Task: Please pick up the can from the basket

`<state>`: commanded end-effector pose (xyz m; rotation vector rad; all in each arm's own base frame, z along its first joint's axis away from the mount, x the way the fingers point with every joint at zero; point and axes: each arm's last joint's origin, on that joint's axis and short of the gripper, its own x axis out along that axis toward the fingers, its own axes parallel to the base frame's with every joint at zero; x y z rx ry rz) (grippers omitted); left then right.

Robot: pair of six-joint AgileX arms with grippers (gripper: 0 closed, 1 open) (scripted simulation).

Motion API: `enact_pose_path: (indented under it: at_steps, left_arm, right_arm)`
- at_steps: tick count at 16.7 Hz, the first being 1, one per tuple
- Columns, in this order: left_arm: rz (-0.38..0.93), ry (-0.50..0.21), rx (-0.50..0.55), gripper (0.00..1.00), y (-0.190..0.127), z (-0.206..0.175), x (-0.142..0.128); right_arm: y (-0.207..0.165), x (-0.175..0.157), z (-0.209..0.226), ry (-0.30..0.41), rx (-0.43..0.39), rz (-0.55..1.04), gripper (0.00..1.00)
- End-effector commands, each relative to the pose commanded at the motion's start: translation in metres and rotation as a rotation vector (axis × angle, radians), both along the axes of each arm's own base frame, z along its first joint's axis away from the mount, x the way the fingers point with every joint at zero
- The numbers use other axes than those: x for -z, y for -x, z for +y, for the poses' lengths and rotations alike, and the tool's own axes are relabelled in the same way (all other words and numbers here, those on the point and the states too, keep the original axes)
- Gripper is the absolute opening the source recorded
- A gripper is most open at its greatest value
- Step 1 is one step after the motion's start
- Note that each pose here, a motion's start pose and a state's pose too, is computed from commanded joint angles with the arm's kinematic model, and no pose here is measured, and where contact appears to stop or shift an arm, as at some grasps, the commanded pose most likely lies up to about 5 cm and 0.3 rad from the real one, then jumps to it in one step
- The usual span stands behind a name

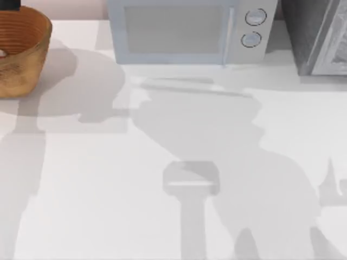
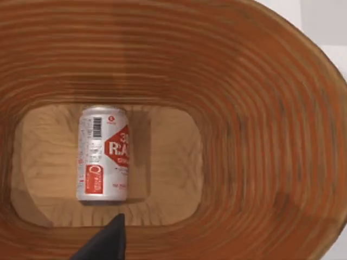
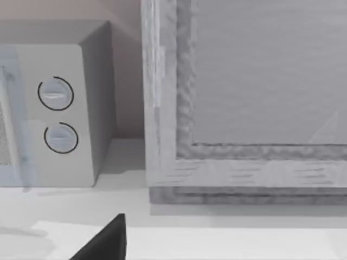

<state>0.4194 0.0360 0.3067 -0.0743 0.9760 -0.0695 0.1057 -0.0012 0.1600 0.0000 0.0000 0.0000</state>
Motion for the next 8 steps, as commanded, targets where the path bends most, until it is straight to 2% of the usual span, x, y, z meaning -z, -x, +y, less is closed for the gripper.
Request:
enact_pose_path:
  at_steps: [4,8]
  left_arm:
    - [0.135,-0.006,0.039,1.00,-0.056,0.013,0.036]
    - [0.197,-0.026,0.063,1.00,-0.082,0.030,0.057]
  right_arm:
    - [0.000,0.000,0.000,0.000,0.000,0.000,1.00]
    - [0.000,0.000,0.000,0.000,0.000,0.000,1.00]
